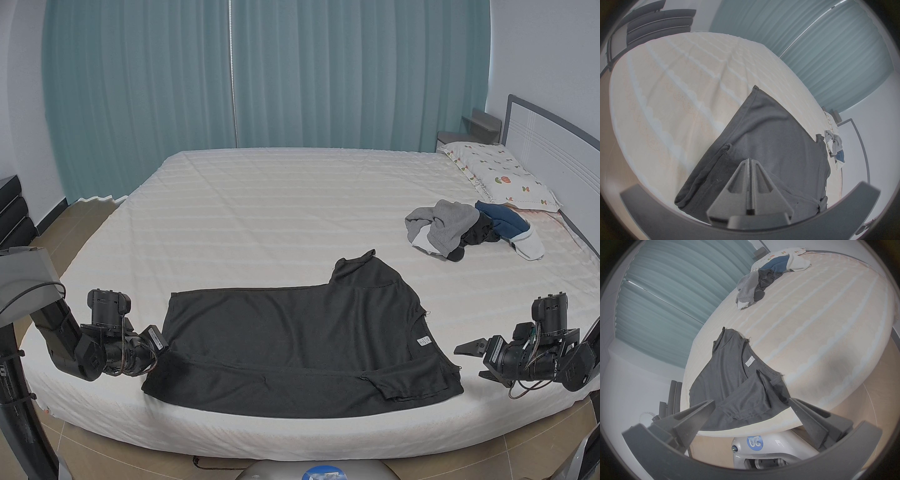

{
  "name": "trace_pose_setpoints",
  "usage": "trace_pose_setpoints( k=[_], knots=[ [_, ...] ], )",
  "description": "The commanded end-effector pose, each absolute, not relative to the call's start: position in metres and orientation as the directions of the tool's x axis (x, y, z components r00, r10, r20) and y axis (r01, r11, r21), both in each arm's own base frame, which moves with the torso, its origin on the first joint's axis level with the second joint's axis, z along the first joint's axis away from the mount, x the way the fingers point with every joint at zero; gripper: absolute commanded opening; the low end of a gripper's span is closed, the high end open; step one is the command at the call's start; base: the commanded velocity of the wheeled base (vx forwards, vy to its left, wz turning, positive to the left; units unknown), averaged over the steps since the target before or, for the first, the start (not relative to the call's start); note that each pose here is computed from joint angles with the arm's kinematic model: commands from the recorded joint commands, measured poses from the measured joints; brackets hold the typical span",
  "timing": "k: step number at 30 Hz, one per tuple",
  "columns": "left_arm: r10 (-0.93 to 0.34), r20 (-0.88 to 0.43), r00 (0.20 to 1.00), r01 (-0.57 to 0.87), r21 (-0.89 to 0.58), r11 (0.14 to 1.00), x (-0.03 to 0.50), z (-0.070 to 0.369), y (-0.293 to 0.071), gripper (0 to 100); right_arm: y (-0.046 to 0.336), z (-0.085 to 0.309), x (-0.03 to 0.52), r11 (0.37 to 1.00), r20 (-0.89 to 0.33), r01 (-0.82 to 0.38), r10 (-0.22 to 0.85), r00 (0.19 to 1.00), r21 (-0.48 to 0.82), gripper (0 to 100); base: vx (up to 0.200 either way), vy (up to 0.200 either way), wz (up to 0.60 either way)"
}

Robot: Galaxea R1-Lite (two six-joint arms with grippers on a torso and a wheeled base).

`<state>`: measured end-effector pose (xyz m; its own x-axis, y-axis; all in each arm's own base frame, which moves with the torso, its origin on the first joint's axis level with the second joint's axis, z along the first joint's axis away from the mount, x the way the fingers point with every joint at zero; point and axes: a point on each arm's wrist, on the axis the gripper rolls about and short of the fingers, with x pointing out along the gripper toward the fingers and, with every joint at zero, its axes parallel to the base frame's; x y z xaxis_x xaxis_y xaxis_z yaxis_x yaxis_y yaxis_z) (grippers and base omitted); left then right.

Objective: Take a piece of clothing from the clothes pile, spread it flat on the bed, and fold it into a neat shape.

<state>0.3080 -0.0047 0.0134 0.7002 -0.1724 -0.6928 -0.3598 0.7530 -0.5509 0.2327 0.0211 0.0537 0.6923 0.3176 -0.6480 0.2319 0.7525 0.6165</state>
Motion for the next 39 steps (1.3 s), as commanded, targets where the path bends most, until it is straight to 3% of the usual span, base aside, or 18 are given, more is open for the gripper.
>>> trace_pose_setpoints(
  k=[1, 3, 4, 31, 32, 39],
  knots=[
    [-0.166, -0.682, 0.712, -0.357, -0.556, 0.751, 0.309, 0.018, -0.002, 0, 0.021, 0.053, 0.233, 0.751, -0.636, 0.223, 0.317, 0.703, 0.621, 100, 0.0, 0.0, 0.0],
    [-0.165, -0.687, 0.707, -0.362, -0.553, 0.75, 0.309, 0.015, -0.002, 0, 0.021, 0.049, 0.233, 0.752, -0.635, 0.223, 0.314, 0.706, 0.62, 100, 0.0, 0.0, 0.0],
    [-0.165, -0.687, 0.707, -0.362, -0.553, 0.75, 0.31, 0.015, -0.002, 100, 0.021, 0.047, 0.233, 0.752, -0.637, 0.225, 0.314, 0.704, 0.619, 100, 0.0, 0.0, 0.0],
    [-0.177, -0.721, 0.67, -0.345, -0.513, 0.786, 0.317, -0.007, -0.008, 100, 0.022, 0.044, 0.231, 0.752, -0.641, 0.225, 0.32, 0.698, 0.62, 100, 0.0, 0.0, 0.0],
    [-0.177, -0.721, 0.67, -0.345, -0.513, 0.786, 0.317, -0.007, -0.008, 0, 0.022, 0.044, 0.231, 0.752, -0.64, 0.224, 0.32, 0.699, 0.62, 100, 0.0, 0.0, 0.0],
    [-0.122, -0.728, 0.675, -0.378, -0.483, 0.79, 0.315, -0.006, -0.005, 0, 0.022, 0.044, 0.231, 0.752, -0.64, 0.226, 0.318, 0.7, 0.62, 100, 0.0, 0.0, 0.0]
  ],
)
